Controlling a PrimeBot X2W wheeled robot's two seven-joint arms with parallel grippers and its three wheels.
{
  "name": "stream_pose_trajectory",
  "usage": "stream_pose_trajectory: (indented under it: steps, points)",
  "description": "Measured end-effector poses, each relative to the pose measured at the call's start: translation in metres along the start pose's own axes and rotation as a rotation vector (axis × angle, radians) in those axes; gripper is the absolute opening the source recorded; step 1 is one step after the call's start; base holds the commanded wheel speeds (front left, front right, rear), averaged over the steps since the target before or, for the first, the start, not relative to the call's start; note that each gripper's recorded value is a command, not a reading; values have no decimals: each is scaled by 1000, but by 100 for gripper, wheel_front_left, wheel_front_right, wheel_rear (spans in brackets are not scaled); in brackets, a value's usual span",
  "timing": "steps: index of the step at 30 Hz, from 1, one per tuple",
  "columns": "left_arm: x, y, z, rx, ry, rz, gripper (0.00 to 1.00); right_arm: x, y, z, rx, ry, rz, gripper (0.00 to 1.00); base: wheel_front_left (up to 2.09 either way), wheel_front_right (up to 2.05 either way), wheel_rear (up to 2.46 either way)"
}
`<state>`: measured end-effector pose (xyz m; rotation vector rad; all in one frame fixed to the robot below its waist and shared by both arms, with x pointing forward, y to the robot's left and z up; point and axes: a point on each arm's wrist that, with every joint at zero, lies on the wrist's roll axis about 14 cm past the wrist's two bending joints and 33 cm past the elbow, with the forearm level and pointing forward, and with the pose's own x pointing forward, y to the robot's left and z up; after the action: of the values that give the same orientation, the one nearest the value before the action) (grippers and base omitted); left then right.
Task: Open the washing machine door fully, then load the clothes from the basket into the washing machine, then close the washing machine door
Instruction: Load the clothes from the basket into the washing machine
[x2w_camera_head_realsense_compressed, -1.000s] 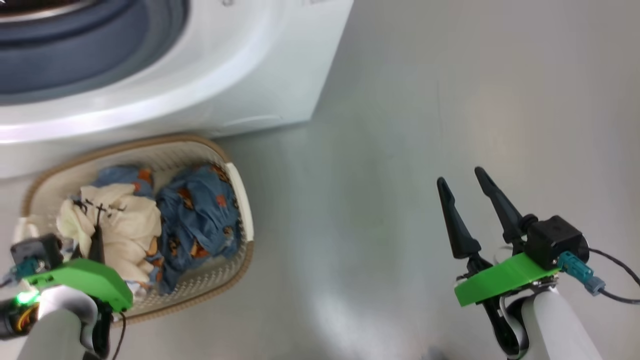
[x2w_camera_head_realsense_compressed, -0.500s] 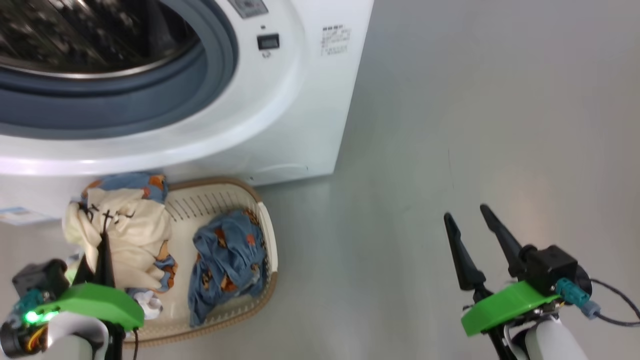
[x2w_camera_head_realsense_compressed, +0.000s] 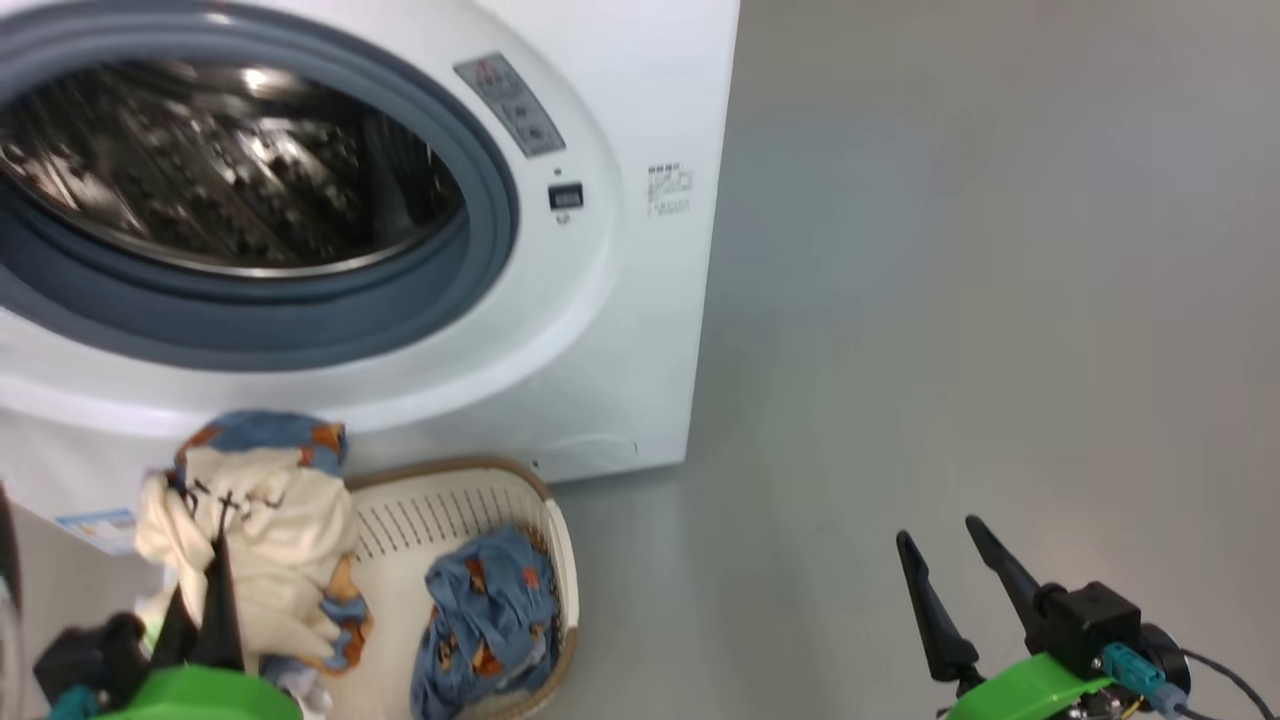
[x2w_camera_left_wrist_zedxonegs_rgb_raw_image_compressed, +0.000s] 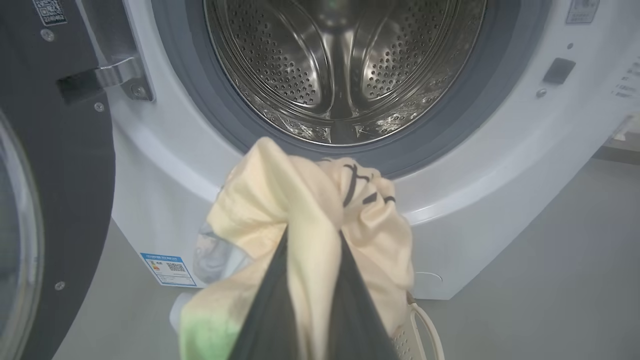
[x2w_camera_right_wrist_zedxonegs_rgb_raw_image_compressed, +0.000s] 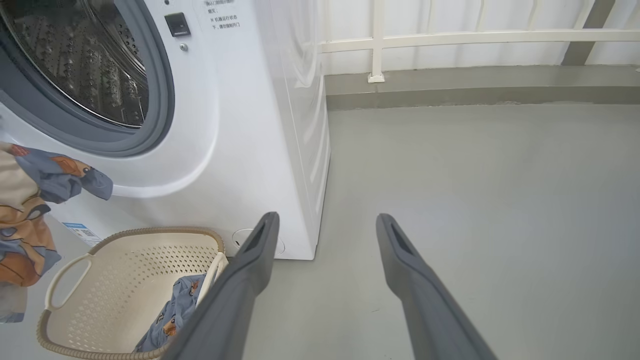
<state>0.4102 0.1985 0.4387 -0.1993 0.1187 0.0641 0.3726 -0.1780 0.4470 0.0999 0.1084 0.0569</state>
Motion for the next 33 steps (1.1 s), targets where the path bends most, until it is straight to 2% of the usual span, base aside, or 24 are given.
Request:
stream_pose_trajectory:
  steps: [8, 15, 33]
  points:
    - [-35, 4, 33, 37, -104, 4, 0, -18, 4, 20, -11, -65, 13, 100, 0, 0, 0]
    - [-59, 8, 38, 37, -130, 17, 0, -29, 6, 26, -19, -86, 23, 100, 0, 0, 0]
    - [-60, 8, 36, 22, -127, 36, 0, -27, 7, 22, -16, -74, 25, 100, 0, 0, 0]
